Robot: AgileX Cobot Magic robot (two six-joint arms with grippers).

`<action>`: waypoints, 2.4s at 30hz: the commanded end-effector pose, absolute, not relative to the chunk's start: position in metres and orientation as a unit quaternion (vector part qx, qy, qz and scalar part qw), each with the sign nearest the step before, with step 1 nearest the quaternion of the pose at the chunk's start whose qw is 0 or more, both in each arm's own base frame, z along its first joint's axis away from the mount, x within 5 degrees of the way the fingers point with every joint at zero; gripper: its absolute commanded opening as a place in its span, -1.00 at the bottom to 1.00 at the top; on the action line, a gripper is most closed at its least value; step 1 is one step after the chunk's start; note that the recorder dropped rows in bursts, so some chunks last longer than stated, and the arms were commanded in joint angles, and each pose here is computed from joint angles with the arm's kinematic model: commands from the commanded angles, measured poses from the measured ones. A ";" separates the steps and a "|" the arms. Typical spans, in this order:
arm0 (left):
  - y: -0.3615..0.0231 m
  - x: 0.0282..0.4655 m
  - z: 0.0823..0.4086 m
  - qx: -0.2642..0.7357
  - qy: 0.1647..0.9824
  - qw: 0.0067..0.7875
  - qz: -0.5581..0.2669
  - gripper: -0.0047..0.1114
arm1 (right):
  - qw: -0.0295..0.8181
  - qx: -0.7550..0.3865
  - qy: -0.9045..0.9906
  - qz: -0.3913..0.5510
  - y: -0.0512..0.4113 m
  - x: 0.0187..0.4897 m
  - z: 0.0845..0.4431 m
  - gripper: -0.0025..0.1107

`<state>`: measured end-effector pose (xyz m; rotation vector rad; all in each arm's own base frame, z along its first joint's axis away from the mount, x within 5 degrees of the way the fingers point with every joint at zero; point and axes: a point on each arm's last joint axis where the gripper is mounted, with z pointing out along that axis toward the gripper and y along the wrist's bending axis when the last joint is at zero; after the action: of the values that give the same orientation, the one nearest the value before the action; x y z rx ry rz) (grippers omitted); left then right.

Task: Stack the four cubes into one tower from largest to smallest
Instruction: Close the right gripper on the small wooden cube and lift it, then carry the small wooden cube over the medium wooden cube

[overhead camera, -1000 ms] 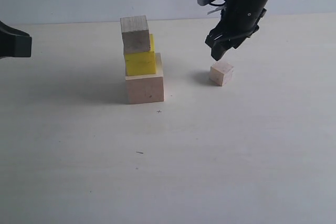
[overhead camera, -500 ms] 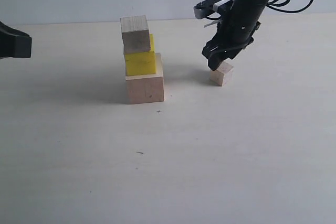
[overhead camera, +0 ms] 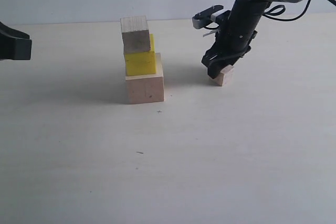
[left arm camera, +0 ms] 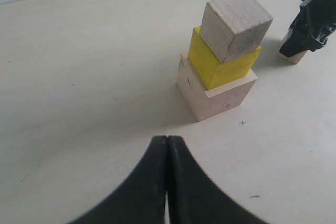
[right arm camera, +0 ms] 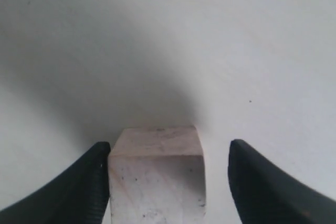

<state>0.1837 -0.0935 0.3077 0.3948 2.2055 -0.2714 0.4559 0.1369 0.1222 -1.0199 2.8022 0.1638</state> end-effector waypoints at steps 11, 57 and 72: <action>-0.094 0.183 0.306 0.165 0.883 0.427 -0.106 -0.92 | 0.069 -0.356 0.930 0.052 0.135 0.455 0.121 -0.15; -0.092 0.181 0.302 0.168 0.895 0.404 -0.092 -0.92 | 0.513 -0.487 0.563 0.428 0.160 0.417 0.246 -0.96; -0.092 0.181 0.302 0.168 0.893 0.406 -0.093 -0.92 | 0.511 -0.514 0.530 0.440 0.194 0.403 0.248 -0.96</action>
<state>0.1812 -0.0911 0.3037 0.4078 2.2583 -0.2399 0.4043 0.1932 0.2448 -1.2484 1.2856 1.0476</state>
